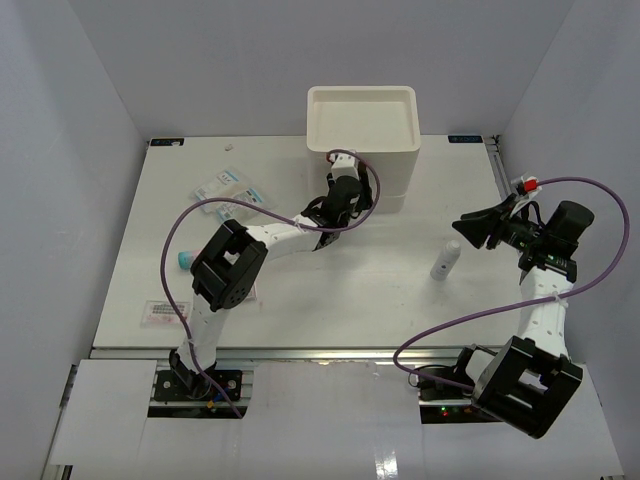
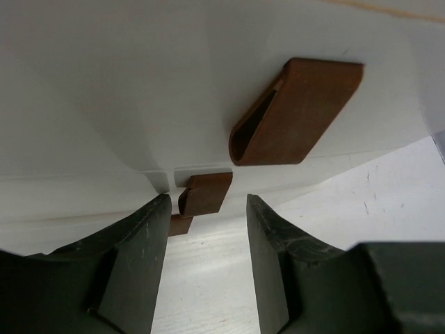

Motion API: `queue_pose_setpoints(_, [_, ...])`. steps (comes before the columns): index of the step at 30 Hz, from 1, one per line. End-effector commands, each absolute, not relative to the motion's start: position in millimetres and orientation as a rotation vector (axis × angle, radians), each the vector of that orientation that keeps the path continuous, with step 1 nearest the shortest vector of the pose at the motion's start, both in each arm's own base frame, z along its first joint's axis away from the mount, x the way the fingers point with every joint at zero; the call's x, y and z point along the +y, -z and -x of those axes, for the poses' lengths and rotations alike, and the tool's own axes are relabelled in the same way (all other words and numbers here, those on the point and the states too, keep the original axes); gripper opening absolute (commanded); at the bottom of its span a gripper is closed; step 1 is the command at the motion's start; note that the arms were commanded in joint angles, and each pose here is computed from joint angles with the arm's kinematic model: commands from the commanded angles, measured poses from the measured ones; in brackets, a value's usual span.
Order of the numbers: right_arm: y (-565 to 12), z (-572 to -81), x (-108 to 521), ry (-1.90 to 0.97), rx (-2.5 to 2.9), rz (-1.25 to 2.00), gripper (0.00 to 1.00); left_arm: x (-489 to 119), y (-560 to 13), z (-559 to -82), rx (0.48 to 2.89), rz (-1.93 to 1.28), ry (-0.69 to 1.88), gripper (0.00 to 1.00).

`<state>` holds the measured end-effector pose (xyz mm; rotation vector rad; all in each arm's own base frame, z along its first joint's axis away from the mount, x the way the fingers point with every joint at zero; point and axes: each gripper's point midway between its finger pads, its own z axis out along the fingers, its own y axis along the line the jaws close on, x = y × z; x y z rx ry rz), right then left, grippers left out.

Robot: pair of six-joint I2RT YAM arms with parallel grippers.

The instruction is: Organize the makeup

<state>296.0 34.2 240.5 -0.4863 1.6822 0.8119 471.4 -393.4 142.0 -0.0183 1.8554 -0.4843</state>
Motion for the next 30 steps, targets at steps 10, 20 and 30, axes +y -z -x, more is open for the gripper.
queue_pose_setpoints(10, [-247,-289,36,-0.825,1.650,0.504,0.49,-392,-183,-484,1.774,0.115,0.433,0.13])
queue_pose_setpoints(20, [-246,-287,35,-0.818,1.649,0.502,0.49,-409,-186,-433,1.802,-0.010,0.533,0.00])
queue_pose_setpoints(30, [-244,-286,35,-0.811,1.647,0.509,0.49,-405,-158,-347,1.868,-0.081,0.644,0.00])
